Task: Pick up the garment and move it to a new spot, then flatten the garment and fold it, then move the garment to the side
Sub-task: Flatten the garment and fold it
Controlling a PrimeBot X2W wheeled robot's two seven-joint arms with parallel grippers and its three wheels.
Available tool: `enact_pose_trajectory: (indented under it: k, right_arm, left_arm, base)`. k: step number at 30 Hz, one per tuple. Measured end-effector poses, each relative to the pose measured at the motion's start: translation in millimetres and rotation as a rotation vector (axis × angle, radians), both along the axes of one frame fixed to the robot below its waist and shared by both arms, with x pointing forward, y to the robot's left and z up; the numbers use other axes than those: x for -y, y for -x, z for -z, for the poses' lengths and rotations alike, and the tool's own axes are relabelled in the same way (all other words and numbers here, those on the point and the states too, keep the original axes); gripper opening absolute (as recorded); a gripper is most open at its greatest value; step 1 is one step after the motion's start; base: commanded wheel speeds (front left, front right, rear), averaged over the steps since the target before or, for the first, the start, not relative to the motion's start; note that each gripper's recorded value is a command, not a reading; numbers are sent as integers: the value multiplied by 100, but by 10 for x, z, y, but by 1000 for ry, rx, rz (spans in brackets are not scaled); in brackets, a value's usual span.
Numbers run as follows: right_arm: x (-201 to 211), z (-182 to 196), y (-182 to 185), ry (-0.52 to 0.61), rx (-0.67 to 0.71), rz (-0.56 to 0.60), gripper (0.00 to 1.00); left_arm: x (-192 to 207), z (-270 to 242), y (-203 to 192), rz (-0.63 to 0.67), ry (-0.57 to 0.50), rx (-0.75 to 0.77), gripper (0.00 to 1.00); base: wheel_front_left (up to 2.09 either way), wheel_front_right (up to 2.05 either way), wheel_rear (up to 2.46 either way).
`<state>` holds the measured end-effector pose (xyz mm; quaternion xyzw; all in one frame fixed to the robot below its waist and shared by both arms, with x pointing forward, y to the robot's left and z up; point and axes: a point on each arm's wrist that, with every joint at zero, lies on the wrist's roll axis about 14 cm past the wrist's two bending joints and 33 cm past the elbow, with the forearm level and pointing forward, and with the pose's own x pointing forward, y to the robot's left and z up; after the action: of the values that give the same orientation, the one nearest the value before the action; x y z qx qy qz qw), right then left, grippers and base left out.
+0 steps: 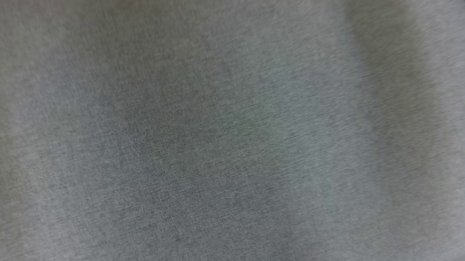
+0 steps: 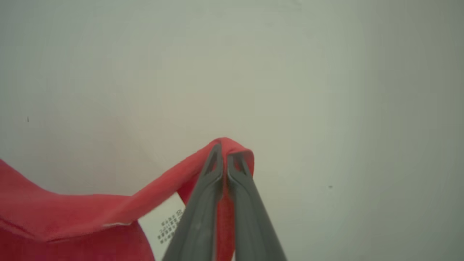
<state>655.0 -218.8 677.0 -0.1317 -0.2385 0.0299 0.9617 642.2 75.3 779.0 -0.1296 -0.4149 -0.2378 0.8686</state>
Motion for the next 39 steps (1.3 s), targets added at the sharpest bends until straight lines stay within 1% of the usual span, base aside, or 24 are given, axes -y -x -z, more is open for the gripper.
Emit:
enact_pose_trajectory:
  k: [2,4,6,10,11,13,15,18,25,27,30,34,37,38,39]
  right_arm:
    - [-5,312,-53,-1,-64,-4,0]
    - [-20,549,-74,-14,-110,-14,0]
    - [-58,744,-65,-21,-151,-31,0]
    - [-94,1062,50,-43,-240,-58,0]
    - [-87,1106,95,-47,-257,-61,0]
    - [-82,1151,180,-58,-293,-68,0]
    - [-96,1169,266,-80,-333,-77,0]
    - [-126,1215,415,-105,-395,-90,0]
    - [-167,1396,820,-132,-552,-97,0]
    - [-184,1397,923,-127,-569,-102,0]
    - [-168,1425,1060,-111,-598,-96,0]
    - [-96,1477,1214,-83,-629,-72,0]
    - [-59,1569,1350,-94,-660,-58,0]
    - [-36,1629,1450,-108,-680,-49,0]
    - [-29,1654,1498,-114,-690,-45,0]
  left_arm:
    - [9,358,-100,8,-18,-73,0]
    - [-16,634,-142,11,-29,-130,0]
    - [-91,802,-141,18,-5,-176,0]
    - [-135,1113,-47,25,-17,-262,0]
    - [-152,1176,-13,34,-7,-289,0]
    - [-193,1269,60,37,-1,-332,0]
    - [-257,1352,136,48,33,-390,0]
    - [-327,1408,280,53,52,-446,0]
    - [-396,1770,717,43,47,-628,0]
    - [-394,1904,862,59,75,-691,0]
    - [-377,2141,1084,72,57,-778,0]
    - [-436,2335,1323,62,34,-850,0]
    - [-458,2476,1518,61,36,-904,0]
    - [-454,2598,1672,65,30,-949,0]
    - [-456,2646,1746,68,38,-968,0]
  base:
    - [0,0,0]
    - [0,0,0]
    - [0,0,0]
    - [0,0,0]
    - [0,0,0]
    - [0,0,0]
    - [0,0,0]
    - [0,0,0]
    - [0,0,0]
    - [0,0,0]
    - [0,0,0]
    - [0,0,0]
    - [0,0,0]
    - [0,0,0]
    - [0,0,0]
